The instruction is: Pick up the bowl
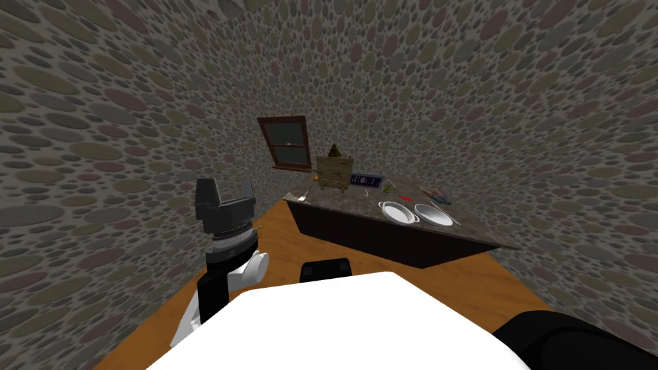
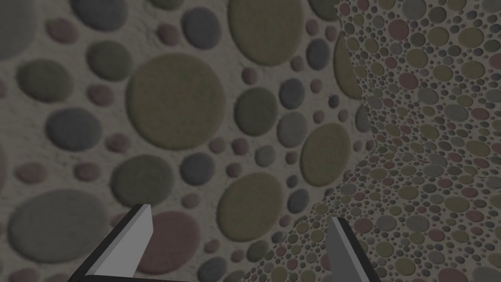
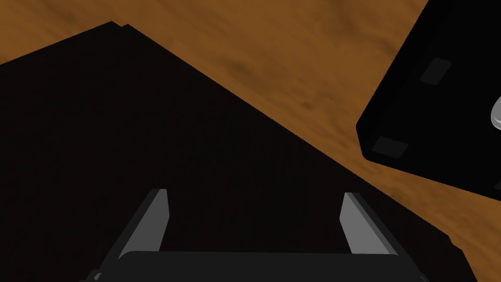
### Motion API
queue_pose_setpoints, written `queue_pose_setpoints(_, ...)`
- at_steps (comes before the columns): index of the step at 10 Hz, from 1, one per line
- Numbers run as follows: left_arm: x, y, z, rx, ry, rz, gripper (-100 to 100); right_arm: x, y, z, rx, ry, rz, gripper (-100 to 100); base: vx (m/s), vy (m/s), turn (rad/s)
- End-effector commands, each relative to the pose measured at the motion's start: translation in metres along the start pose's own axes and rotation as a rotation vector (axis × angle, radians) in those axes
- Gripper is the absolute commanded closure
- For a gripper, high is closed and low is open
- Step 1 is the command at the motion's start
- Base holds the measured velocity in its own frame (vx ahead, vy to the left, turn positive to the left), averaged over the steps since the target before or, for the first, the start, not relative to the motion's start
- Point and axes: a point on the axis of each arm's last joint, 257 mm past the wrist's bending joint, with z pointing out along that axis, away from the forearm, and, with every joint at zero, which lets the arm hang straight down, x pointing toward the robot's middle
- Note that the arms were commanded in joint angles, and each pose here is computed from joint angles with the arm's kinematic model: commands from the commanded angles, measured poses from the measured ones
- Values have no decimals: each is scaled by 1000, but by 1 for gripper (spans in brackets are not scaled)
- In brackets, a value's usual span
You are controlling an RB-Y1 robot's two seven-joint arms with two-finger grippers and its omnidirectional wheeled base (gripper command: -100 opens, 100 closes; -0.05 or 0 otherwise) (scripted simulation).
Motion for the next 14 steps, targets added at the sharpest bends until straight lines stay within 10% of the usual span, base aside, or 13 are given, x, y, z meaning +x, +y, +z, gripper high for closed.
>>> queue_pose_setpoints(1,0,0,0,0,0,0,0,-1,-27,-11,36,31,-44,-100,62,8,126)
queue_pose_setpoints(7,0,0,0,0,0,0,0,3,-136,-69,207,174,-214,-100,70,7,220)
queue_pose_setpoints(14,0,0,0,0,0,0,0,-12,-182,-97,282,225,-302,-100,94,-22,191)
